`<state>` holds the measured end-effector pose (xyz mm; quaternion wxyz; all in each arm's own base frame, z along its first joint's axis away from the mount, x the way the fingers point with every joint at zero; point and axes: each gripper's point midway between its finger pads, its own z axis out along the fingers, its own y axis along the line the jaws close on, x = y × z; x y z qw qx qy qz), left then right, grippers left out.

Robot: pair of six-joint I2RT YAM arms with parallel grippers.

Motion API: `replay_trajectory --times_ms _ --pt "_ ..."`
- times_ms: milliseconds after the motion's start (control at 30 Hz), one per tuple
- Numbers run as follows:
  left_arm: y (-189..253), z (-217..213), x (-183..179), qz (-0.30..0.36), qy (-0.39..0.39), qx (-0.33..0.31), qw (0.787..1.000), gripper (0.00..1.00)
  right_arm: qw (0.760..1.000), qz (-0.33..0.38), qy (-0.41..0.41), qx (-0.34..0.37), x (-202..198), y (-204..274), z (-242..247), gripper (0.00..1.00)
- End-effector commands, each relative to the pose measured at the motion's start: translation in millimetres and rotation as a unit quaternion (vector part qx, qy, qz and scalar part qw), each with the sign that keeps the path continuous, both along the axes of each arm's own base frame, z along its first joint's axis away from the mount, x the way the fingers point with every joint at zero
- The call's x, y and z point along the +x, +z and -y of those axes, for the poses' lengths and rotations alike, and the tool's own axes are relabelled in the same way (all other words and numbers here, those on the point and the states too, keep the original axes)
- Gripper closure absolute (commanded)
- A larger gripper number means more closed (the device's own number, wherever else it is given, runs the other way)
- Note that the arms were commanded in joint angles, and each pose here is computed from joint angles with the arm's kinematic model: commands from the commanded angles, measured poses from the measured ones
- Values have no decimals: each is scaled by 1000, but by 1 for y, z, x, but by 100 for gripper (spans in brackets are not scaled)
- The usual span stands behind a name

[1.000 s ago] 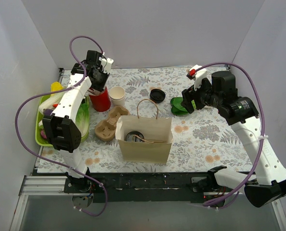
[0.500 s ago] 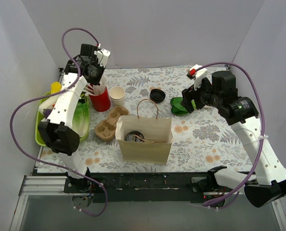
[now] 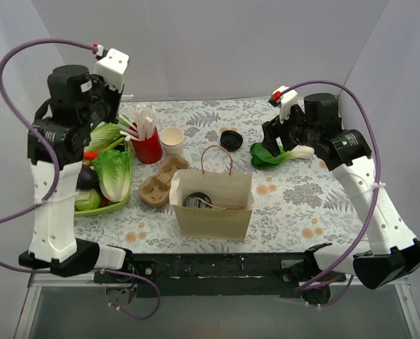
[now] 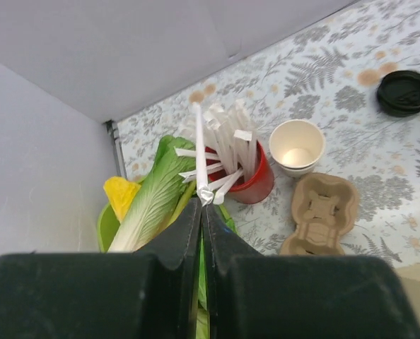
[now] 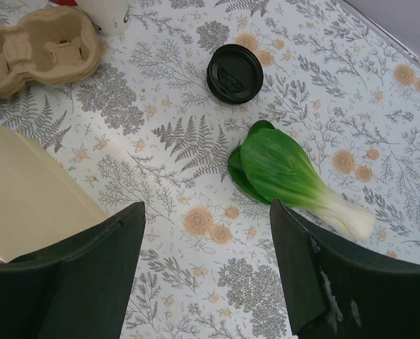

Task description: Pack the takeout coffee

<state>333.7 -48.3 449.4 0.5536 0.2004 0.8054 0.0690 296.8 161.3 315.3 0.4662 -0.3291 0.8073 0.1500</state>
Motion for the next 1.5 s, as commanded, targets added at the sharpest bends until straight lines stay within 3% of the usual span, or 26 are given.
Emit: replay_trajectory --times_ms 0,100,133,233,367,633,833,1000,1367,1400,1467 --pt "40 22 -50 71 -95 -32 992 100 1000 26 -4 4 13 21 -1 21" --pt "65 45 -88 122 -187 -50 973 100 1000 27 -5 -6 18 19 0 21" --pt "69 64 -107 128 -254 -57 957 100 999 30 -4 -11 19 18 0 21" --pt "78 75 -142 142 -315 -61 937 100 999 29 -12 -26 21 13 5 21" --pt "77 95 -189 98 -403 -87 906 100 998 36 -12 -50 24 8 11 21" --pt "27 106 -246 13 -474 -134 870 100 997 37 -19 -70 24 6 19 22" --pt "-32 123 -247 -95 -510 -167 838 100 997 38 -16 -69 20 8 19 21" --pt "-60 134 -213 -142 -502 -170 836 100 997 41 -13 -64 15 11 20 21" --pt "-78 197 -161 -186 -565 -190 781 100 997 41 -18 -67 -1 12 28 20" --pt "-79 207 -167 -194 -581 -185 769 93 997 42 -18 -67 -3 14 29 20" --pt "-85 218 -165 -207 -594 -179 756 68 997 46 -20 -64 -4 17 30 20"
